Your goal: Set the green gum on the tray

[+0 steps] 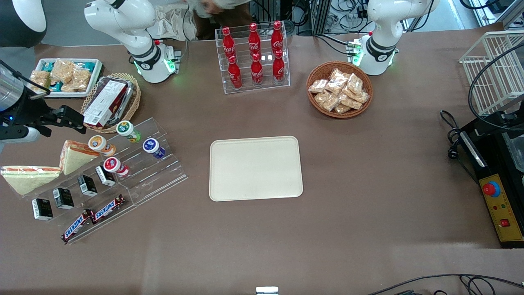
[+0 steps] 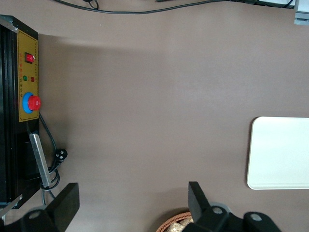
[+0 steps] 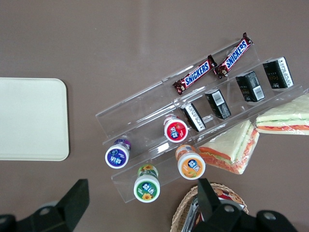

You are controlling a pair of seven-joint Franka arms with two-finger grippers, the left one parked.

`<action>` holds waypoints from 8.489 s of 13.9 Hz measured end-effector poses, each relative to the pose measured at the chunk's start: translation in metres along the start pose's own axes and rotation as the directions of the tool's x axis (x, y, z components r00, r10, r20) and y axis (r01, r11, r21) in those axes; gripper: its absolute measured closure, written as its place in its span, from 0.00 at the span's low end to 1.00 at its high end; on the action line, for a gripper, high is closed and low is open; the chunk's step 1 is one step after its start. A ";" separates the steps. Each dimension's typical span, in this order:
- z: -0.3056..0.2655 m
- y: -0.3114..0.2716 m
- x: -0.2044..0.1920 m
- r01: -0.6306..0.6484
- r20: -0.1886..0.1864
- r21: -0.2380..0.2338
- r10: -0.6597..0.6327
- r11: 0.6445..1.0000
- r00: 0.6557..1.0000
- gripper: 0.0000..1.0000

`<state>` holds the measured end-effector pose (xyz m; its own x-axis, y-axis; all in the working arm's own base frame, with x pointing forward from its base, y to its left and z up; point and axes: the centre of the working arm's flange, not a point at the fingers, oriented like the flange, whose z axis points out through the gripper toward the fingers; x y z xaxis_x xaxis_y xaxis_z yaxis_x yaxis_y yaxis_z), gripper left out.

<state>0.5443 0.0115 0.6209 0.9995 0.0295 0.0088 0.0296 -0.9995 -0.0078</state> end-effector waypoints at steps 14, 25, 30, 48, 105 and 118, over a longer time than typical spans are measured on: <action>0.034 0.009 -0.068 -0.005 -0.018 0.001 0.005 1.000 1.000 0.00; 0.160 0.009 -0.094 -0.006 0.009 0.002 0.006 1.000 1.000 0.00; 0.202 0.007 -0.108 -0.026 0.018 0.016 0.025 1.000 1.000 0.00; 0.238 -0.003 -0.124 -0.064 0.017 0.015 0.064 0.998 0.998 0.24; 0.382 -0.315 -0.080 -0.499 0.045 0.091 0.497 0.862 0.866 0.11; 0.241 -0.326 -0.052 -0.500 0.016 -0.008 0.500 0.866 0.866 0.00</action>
<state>0.4845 0.3378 0.3817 0.8804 -0.4740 -0.0121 -0.4741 -0.8805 -0.0028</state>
